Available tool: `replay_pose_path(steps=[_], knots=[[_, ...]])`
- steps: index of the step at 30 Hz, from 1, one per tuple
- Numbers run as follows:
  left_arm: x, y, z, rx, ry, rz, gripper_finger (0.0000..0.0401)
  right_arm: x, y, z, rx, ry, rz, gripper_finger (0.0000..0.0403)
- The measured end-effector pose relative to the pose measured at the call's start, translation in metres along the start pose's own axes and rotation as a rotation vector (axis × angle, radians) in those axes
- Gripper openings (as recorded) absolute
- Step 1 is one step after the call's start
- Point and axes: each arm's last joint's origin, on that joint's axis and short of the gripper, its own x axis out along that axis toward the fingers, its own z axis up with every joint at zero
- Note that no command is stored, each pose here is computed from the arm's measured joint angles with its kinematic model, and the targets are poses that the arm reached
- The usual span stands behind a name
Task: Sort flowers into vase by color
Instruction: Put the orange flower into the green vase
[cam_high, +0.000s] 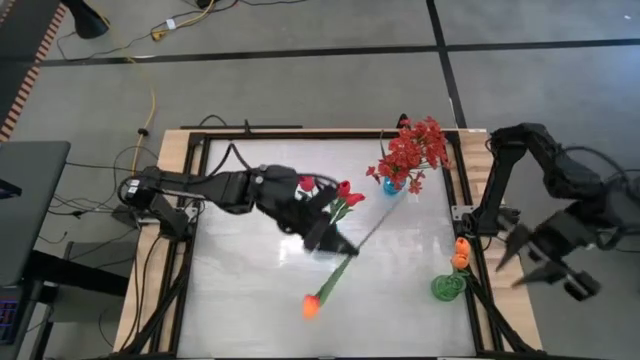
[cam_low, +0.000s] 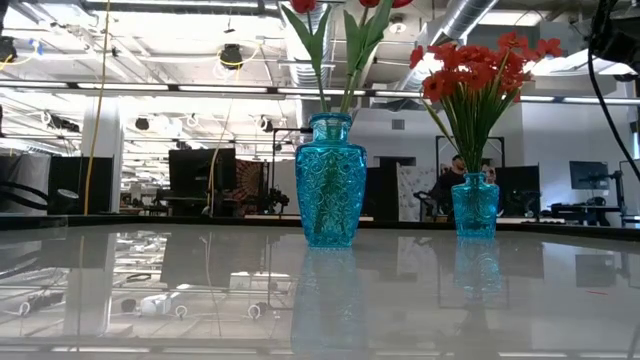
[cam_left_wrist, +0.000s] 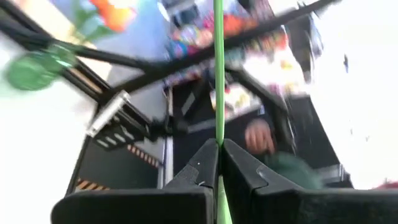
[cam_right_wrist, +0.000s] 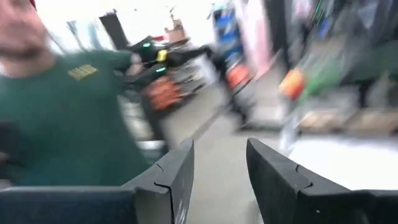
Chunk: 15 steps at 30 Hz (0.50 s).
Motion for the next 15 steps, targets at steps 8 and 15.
replay_pose_path(steps=[8,15], knots=[[-0.008,0.011,0.023,-0.181,-0.194,0.067,0.0,0.012,-0.014,0.019,-0.936,0.042,-0.332,0.0172],[-0.008,0.015,0.036,-0.205,-0.27,0.027,0.0,0.044,-0.04,0.021,-1.345,0.273,-0.624,0.0172]])
